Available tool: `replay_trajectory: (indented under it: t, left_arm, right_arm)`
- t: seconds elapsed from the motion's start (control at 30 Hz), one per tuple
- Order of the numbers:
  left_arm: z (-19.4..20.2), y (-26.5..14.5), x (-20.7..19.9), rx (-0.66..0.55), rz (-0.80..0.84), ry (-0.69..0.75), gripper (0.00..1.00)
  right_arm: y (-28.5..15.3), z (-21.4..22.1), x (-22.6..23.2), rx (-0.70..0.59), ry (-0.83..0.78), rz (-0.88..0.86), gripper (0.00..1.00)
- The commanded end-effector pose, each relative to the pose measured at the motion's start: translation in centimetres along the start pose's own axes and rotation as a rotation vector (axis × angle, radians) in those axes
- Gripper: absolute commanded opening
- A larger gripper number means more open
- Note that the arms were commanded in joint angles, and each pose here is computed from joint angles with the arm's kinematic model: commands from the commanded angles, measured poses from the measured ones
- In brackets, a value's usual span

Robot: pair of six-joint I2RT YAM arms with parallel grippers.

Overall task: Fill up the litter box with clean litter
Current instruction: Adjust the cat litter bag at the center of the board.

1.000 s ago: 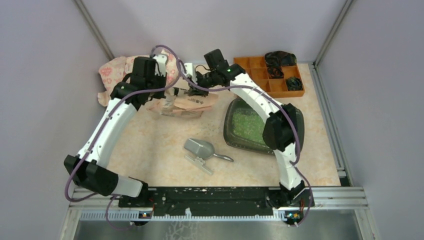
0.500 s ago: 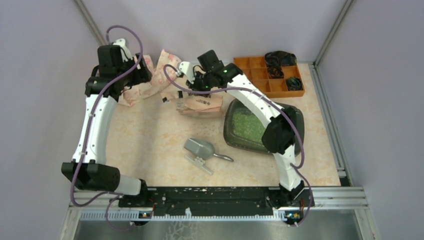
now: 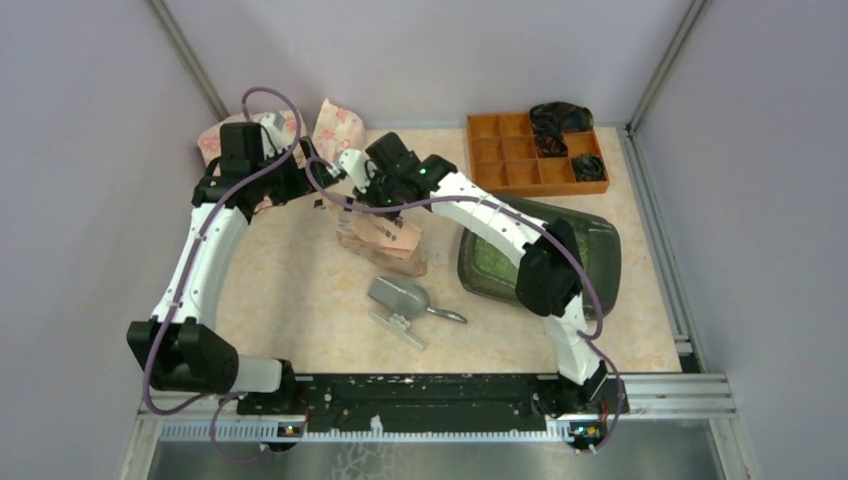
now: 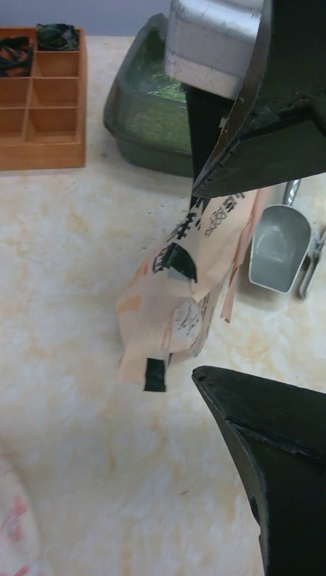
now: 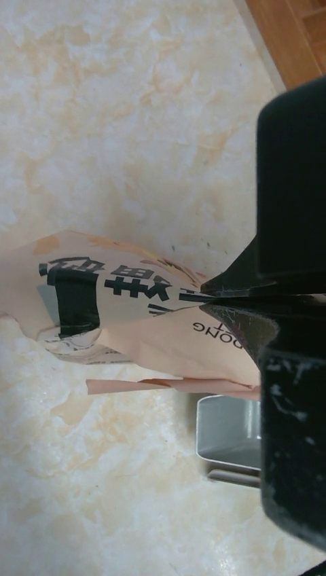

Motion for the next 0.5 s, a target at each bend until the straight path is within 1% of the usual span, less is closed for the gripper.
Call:
replay_trajectory:
  t: [0.0, 0.13, 0.2, 0.23, 0.33, 0.4, 0.47]
  left_arm:
    - [0.2, 0.1, -1.2, 0.012, 0.126, -0.043, 0.99]
    - [0.9, 0.7, -1.6, 0.074, 0.187, -0.122, 0.99]
    - [1.4, 1.3, -1.7, 0.145, 0.200, -0.185, 0.99]
    - [1.7, 1.7, -1.6, 0.186, 0.180, -0.229, 0.99]
    - [2.3, 2.6, -1.7, 0.313, 0.154, -0.337, 0.99]
    - [2.6, 2.7, -1.8, 0.333, 0.159, -0.388, 0.99]
    - [2.6, 2.8, -1.8, 0.307, 0.157, -0.415, 0.99]
  right_arm:
    - [-3.4, -3.8, -0.7, -0.263, 0.026, 0.115, 0.00]
    - [-1.7, -1.5, 0.2, -0.254, 0.025, 0.138, 0.00]
    - [-1.3, -0.7, 0.7, -0.247, 0.023, 0.146, 0.00]
    - [-1.3, -0.6, 0.9, -0.249, 0.024, 0.154, 0.00]
    - [-1.7, -1.0, 1.4, -0.284, 0.003, 0.181, 0.00]
    - [-1.9, -1.3, 1.7, -0.286, -0.015, 0.187, 0.00]
    - [-1.8, -1.6, 2.1, -0.277, -0.041, 0.197, 0.00]
Point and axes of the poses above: each gripper's point midway between its finger pads, its own y axis out along the fingers, its own x axis along the line the jaws close on, z = x × y, the point moved 7 cm from there along -y, back along the fingers, and after that the axes turned 2 degrees about -y, right-handed, at the moved point
